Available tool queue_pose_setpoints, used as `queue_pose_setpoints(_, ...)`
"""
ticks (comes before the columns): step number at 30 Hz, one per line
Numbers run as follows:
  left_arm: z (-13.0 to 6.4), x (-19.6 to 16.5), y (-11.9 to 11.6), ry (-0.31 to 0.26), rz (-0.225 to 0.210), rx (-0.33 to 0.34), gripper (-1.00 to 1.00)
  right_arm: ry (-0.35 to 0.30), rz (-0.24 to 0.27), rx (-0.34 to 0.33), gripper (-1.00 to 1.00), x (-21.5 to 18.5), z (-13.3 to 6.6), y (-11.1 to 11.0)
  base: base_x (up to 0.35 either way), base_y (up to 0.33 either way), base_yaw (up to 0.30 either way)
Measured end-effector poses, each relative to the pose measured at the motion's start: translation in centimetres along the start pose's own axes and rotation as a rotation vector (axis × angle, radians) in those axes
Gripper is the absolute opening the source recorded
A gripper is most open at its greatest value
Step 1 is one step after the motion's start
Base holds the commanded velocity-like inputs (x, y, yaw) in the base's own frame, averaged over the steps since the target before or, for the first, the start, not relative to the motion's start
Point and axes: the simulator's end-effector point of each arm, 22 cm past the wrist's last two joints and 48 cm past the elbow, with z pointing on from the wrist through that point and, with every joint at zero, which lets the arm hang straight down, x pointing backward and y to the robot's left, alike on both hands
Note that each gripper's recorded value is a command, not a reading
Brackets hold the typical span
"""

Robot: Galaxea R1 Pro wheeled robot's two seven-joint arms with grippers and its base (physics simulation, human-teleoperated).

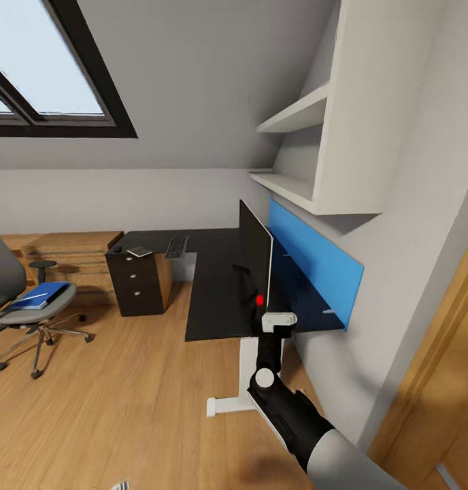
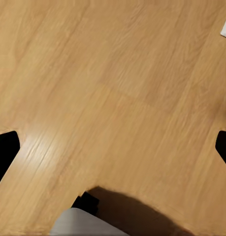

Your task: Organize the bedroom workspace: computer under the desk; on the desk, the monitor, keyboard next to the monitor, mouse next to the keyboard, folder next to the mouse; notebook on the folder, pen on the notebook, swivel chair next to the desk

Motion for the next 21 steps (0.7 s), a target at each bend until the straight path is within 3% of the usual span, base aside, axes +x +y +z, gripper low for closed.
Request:
queue_pose_setpoints(2, 0.0, 0.3, 0.1, 0.007, 0.002, -0.003, 1.00, 0.003, -0.001, -0.002, 1.00, 0.2, -0.2, 0.1, -0.254, 0.000, 0.000)
queue_pose_setpoints(3, 0.0, 0.7, 0.2, 0.013, 0.007, -0.004, 1.00, 0.059, -0.020, -0.022, 1.00, 3.5, -2.6, 0.5, -0.111, 0.000, 0.000)
queue_pose_setpoints(11, -0.2, 0.6, 0.1, 0.010, 0.009, -0.001, 1.00, 0.205, -0.079, -0.054, 1.00, 11.3, -7.8, 0.5, -0.035, 0.000, 0.000)
queue_pose_setpoints(16, -0.7, 0.4, 0.1, 0.010, 0.010, -0.002, 1.00, 0.330, -0.147, -0.133, 1.00, 18.1, -12.4, 0.7, -0.003, 0.000, 0.000)
queue_pose_setpoints(19, -1.1, 0.2, 0.2, 0.009, 0.009, -0.003, 1.00, 0.395, -0.165, -0.178, 1.00, 21.5, -14.7, 0.5, 0.000, 0.000, 0.000)
queue_pose_setpoints(21, -1.3, 0.0, 0.2, 0.000, 0.009, -0.002, 1.00, 0.475, -0.153, -0.203, 1.00, 24.9, -17.0, -0.3, 0.000, 0.000, 0.000)
